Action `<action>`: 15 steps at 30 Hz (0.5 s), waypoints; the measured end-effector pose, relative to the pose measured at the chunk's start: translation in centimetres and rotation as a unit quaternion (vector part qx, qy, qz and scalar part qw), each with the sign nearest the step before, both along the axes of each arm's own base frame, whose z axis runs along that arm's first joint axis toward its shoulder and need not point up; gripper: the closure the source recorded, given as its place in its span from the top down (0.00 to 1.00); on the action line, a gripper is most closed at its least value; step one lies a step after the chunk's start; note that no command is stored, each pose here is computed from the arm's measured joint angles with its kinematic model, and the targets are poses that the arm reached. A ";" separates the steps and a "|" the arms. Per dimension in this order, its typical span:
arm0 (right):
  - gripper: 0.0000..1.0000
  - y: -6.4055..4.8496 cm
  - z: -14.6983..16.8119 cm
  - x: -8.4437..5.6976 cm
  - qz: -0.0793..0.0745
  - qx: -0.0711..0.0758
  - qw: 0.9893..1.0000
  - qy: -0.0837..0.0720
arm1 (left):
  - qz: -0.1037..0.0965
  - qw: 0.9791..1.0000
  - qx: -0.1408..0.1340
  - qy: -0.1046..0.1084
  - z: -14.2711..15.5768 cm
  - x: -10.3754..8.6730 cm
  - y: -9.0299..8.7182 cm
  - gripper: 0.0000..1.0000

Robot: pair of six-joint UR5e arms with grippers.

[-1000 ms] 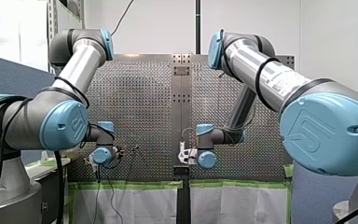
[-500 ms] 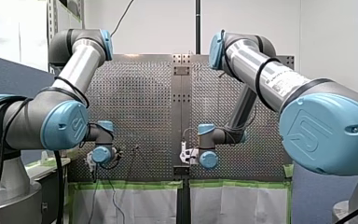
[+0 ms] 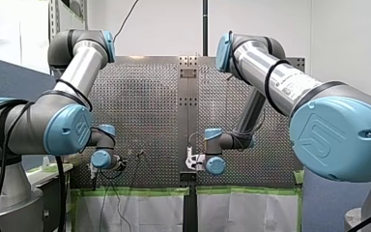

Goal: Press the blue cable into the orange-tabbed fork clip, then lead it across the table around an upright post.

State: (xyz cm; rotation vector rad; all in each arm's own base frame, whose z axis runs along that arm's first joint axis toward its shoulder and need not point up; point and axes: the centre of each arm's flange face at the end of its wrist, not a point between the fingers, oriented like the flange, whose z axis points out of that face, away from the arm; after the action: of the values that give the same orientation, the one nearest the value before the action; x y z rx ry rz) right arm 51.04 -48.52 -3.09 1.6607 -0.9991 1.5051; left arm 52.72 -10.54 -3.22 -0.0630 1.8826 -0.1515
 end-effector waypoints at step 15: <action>0.00 0.1 0.0 0.1 0.002 0.000 1.000 0.000 | -0.052 0.998 -0.021 0.020 2.8 -4.3 -0.9 1.00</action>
State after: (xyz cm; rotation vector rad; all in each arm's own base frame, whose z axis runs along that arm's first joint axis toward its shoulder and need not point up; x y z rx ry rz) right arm 51.17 -48.37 -3.10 1.6637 -0.9972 1.5065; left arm 48.44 -11.39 -0.41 0.0047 1.9239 -0.2626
